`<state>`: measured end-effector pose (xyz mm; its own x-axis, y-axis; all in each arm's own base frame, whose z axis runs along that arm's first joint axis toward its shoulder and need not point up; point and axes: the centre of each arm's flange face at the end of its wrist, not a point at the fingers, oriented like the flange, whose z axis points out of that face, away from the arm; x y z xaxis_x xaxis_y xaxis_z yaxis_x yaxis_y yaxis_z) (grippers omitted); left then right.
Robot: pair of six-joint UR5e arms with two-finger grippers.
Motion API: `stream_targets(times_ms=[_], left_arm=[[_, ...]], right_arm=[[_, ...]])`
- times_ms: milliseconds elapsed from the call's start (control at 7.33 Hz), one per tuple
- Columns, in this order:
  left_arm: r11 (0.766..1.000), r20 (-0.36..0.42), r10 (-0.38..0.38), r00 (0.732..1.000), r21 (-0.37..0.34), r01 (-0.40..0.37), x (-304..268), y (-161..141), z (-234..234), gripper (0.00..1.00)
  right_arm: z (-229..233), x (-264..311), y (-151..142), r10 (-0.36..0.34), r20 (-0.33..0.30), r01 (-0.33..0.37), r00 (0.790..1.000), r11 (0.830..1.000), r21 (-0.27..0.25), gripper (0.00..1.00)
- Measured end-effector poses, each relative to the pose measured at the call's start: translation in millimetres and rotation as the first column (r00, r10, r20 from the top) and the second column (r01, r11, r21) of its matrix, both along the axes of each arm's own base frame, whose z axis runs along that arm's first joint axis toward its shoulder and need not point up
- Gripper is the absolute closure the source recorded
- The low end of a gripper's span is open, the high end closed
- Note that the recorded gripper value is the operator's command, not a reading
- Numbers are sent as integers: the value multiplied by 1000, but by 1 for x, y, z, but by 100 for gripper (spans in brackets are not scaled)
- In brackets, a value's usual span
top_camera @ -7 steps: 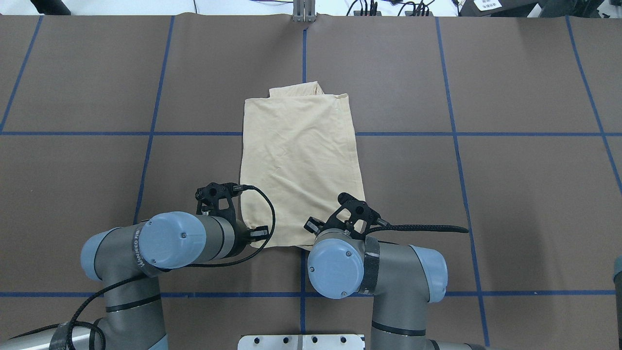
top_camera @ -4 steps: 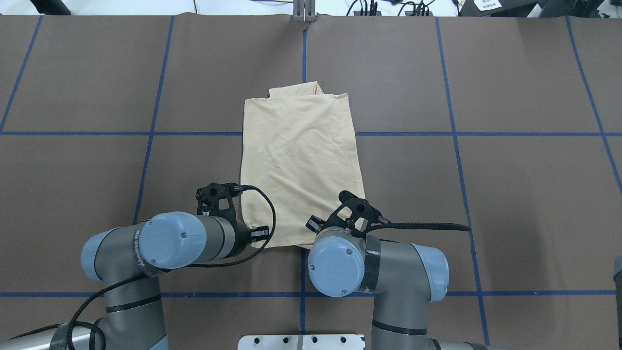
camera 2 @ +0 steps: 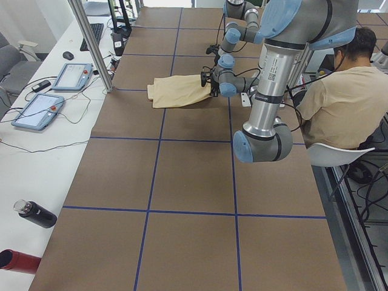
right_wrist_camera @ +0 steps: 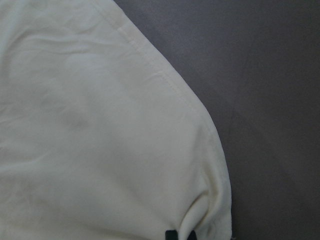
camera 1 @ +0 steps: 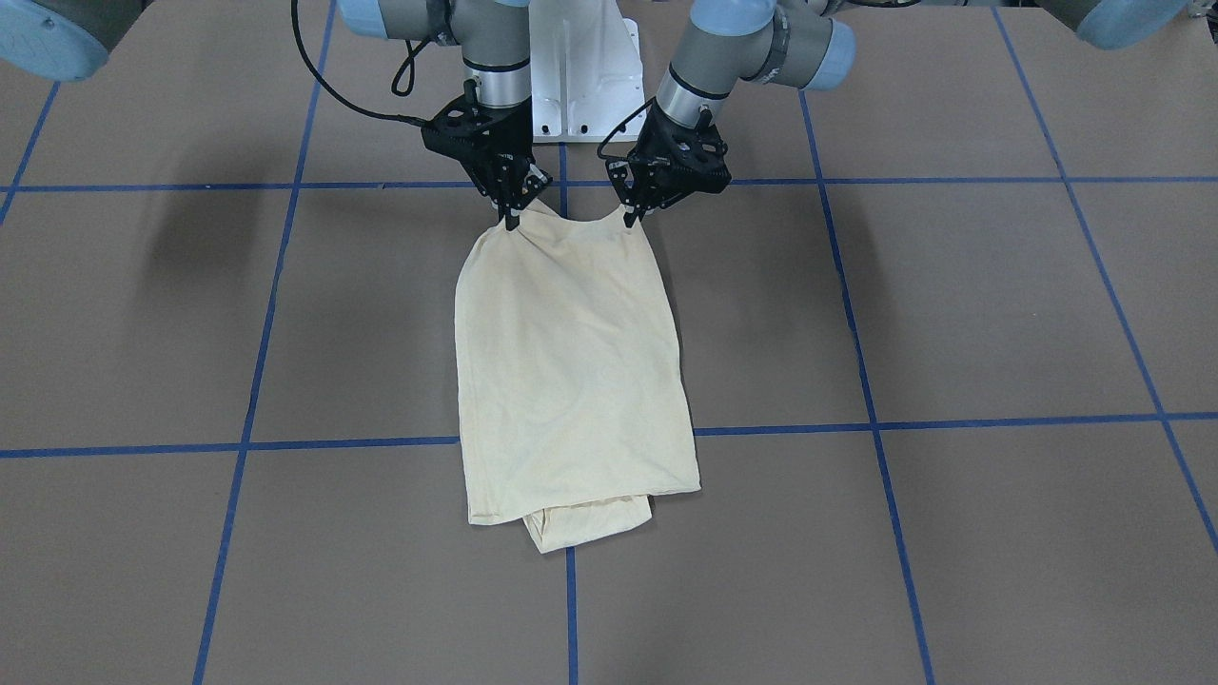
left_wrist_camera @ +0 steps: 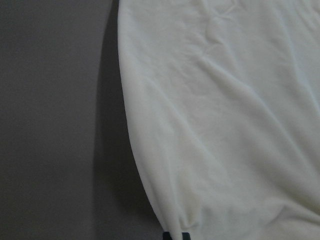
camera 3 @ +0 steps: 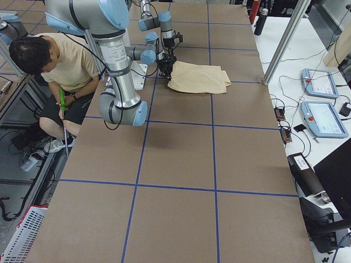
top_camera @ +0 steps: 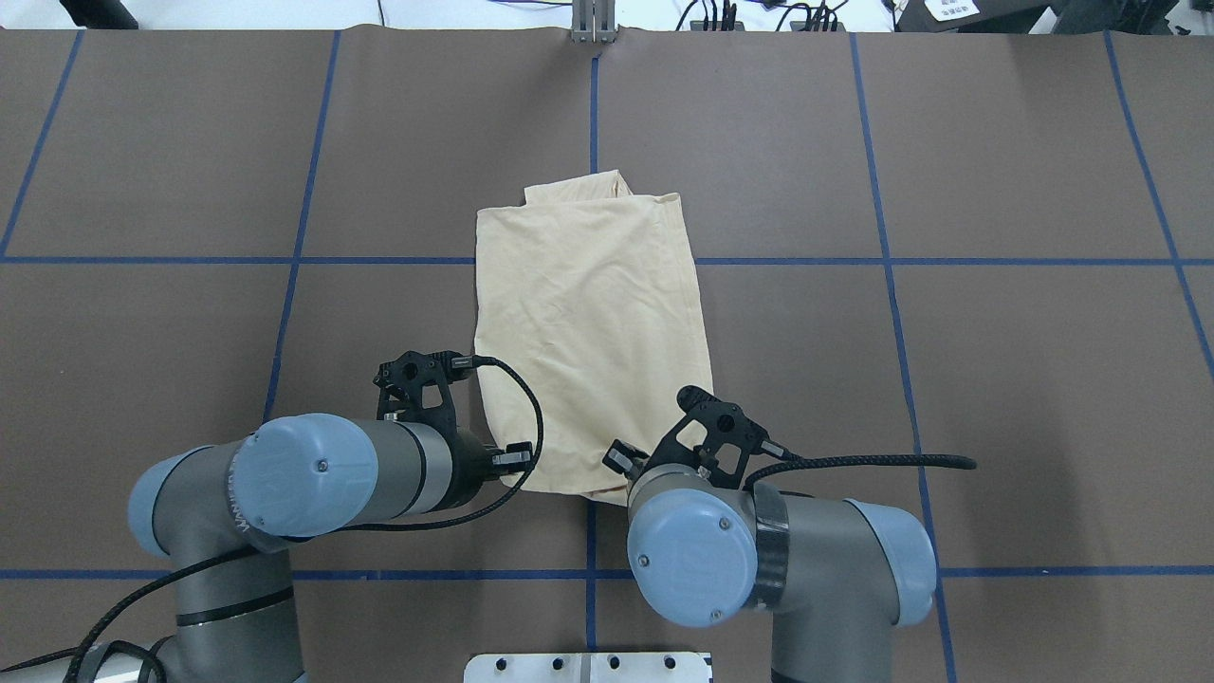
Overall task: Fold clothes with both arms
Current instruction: 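Fold the near end of the shirt toward its far end with both grippers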
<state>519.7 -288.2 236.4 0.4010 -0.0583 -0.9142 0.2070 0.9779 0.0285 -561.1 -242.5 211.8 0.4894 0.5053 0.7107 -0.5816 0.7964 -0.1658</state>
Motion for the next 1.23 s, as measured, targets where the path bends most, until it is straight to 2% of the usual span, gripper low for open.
stream_targets(times_ms=[273, 409, 545, 682, 955, 1227], left_arm=[[998, -77, 56, 995, -7, -57, -32, 47, -30, 100], [996, -91, 84, 992, -23, -86, -51, 70, -46, 100], [994, -92, 98, 991, -32, -101, -64, 82, -57, 100], [993, -81, 106, 991, -38, -109, -66, 86, -59, 100], [994, -41, 99, 994, -41, -101, -48, 79, -52, 100], [996, -22, 74, 997, -43, -75, -40, 64, -48, 100]], right_arm=[[-32, 38, 73, -71, 23, 70, 997, 997, 19, 100], [-46, 60, 101, -94, 28, 94, 995, 995, 15, 100], [-52, 74, 111, -102, 24, 102, 994, 995, 17, 100], [-51, 78, 104, -90, 9, 90, 996, 996, 19, 100], [-45, 78, 62, -58, -42, 60, 997, 997, 49, 100], [-44, 84, 23, -47, -54, 51, 997, 997, 63, 100]])
